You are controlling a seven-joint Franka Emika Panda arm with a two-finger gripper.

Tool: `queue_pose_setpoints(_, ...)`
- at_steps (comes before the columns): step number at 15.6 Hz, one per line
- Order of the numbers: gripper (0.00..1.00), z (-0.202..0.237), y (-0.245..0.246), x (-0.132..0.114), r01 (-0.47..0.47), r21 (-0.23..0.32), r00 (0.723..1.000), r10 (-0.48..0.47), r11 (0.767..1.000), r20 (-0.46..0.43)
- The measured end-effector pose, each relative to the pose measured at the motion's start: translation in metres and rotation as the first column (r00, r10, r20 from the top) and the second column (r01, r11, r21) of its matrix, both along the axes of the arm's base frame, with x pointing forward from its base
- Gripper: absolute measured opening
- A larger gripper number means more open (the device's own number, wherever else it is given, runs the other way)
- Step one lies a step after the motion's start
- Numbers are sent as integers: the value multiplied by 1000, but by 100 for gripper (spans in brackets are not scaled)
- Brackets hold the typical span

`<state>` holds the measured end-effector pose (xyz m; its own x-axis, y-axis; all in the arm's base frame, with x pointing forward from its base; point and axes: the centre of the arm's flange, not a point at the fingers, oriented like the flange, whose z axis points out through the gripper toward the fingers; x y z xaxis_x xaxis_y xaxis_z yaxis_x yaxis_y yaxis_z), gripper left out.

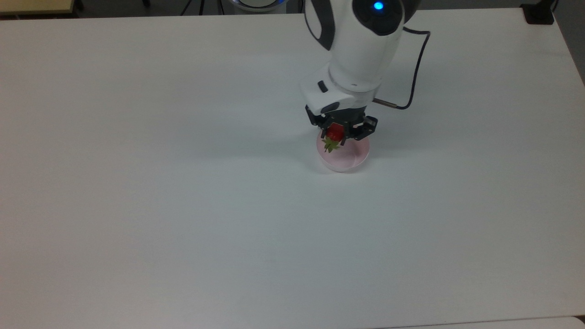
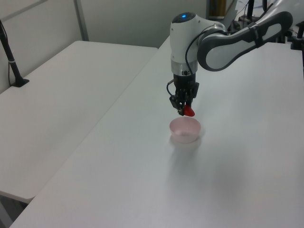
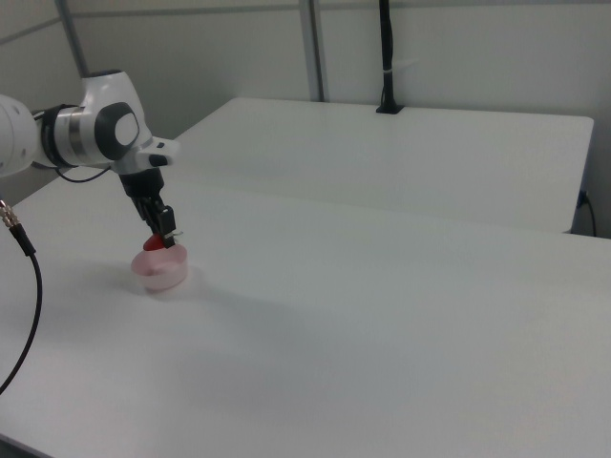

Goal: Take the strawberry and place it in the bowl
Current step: 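Carry the strawberry over the pink bowl and lower it in, then open the gripper and raise it away from the bowl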

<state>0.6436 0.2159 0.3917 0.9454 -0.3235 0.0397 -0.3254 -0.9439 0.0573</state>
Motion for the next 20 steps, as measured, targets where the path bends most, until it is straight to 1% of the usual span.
queue_pose_setpoints(3, 72, -1, 9, -4, -7, -3, 1000, 7, 1000, -7)
queue_pose_setpoints(4, 80, -1, 8, -4, -6, -6, 1000, 6, 1000, -12)
queue_pose_setpoints(5, 91, -1, 8, -4, -5, -7, 1000, 5, 1000, -13)
queue_pose_setpoints(6, 100, 1, 8, -4, -5, -7, 1000, 5, 1000, -10)
queue_pose_setpoints(7, 100, 7, 7, -4, -11, -10, 1000, 11, 1000, -2)
queue_pose_setpoints(8, 100, 13, 6, -5, -35, -17, 999, 35, 999, -5)
queue_pose_setpoints(10, 100, 33, -4, -12, -131, -32, 991, 129, 991, -37)
queue_pose_setpoints(12, 100, 62, -25, -18, -200, -41, 978, 197, 979, -68)
queue_pose_setpoints(14, 100, 96, -59, -23, -240, -41, 969, 236, 970, -68)
queue_pose_setpoints(15, 100, 120, -85, -28, -245, -42, 968, 242, 969, -63)
queue_pose_setpoints(16, 100, 134, -100, -32, -238, -43, 970, 235, 970, -61)
queue_pose_setpoints(20, 100, 172, -140, -50, -191, -46, 980, 188, 981, -58)
